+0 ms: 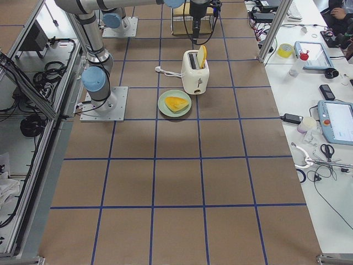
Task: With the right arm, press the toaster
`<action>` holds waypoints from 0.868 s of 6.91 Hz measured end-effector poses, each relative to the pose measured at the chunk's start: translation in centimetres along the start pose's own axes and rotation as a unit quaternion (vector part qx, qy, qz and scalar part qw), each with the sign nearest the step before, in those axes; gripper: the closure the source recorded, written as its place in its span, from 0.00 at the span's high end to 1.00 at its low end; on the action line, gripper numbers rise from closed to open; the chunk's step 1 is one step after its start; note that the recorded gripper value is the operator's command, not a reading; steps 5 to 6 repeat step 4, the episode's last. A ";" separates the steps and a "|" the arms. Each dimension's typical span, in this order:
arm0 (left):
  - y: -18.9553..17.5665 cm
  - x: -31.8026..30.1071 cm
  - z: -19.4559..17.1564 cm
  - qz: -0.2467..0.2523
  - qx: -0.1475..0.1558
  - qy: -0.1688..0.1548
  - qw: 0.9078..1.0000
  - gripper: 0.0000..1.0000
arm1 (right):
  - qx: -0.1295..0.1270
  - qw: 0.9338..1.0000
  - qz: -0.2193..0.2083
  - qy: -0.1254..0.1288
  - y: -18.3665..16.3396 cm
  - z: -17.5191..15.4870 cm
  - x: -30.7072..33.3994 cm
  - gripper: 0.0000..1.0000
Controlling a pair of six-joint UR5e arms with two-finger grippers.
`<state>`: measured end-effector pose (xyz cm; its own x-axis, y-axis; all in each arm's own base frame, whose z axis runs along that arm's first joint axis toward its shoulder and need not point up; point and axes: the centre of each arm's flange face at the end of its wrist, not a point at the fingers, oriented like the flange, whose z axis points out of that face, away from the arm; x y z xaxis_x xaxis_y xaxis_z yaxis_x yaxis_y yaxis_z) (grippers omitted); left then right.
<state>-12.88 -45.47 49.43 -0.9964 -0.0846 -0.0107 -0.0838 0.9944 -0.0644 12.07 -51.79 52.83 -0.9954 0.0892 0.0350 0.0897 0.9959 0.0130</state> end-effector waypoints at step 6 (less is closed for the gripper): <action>0.0 0.0 0.0 0.000 0.000 0.000 1.000 1.00 | -0.002 1.000 -0.001 0.002 0.0 0.2 0.0 1.00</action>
